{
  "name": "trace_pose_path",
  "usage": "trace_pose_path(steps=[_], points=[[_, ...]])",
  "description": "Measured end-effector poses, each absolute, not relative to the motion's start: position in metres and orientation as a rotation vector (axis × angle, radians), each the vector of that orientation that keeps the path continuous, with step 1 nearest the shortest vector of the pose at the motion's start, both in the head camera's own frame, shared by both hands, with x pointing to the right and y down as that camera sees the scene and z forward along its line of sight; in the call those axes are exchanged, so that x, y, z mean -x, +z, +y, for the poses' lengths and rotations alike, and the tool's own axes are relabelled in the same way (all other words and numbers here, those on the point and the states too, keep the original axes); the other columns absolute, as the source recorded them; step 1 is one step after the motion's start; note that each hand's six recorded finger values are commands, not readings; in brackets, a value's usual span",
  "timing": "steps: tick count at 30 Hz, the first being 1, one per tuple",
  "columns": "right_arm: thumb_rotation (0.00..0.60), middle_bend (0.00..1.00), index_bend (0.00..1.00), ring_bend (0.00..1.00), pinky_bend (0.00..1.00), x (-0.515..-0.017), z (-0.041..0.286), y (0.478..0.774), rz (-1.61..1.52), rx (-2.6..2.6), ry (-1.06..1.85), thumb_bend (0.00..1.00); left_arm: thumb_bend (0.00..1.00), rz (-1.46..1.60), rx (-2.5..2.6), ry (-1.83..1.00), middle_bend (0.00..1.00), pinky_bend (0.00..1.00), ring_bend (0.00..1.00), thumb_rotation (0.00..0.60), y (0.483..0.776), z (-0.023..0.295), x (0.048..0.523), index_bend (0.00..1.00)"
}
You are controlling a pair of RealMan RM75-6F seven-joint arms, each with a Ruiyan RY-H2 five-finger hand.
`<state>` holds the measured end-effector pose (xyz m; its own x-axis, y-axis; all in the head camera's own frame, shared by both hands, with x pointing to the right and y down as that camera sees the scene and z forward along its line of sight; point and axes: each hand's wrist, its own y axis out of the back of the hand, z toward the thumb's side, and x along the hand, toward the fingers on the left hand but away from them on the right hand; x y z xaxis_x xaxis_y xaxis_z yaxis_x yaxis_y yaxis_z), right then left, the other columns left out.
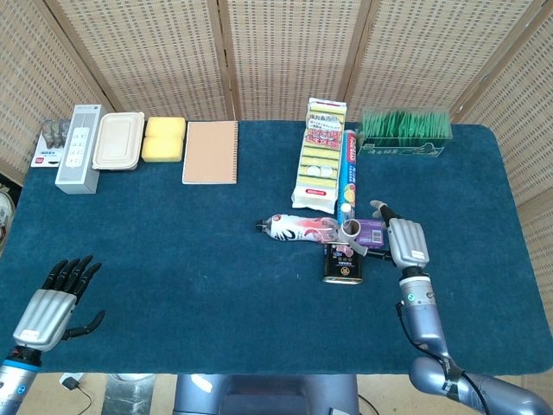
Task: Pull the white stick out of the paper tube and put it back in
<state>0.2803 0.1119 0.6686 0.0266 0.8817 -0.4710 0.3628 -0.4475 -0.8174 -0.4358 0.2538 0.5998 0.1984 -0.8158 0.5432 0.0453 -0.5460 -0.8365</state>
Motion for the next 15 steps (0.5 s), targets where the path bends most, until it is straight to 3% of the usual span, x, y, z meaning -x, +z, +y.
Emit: trace_pose_path(steps=[15], points=[[0.255,0.34,0.18,0.46,0.55,-0.242,0.106,0.671,-1.201,1.833,1.424,0.14,0.31,0.708,1.726,-1.443,0.0,0.04,0.0,0.339,0.601,0.257,0.434,0.01]])
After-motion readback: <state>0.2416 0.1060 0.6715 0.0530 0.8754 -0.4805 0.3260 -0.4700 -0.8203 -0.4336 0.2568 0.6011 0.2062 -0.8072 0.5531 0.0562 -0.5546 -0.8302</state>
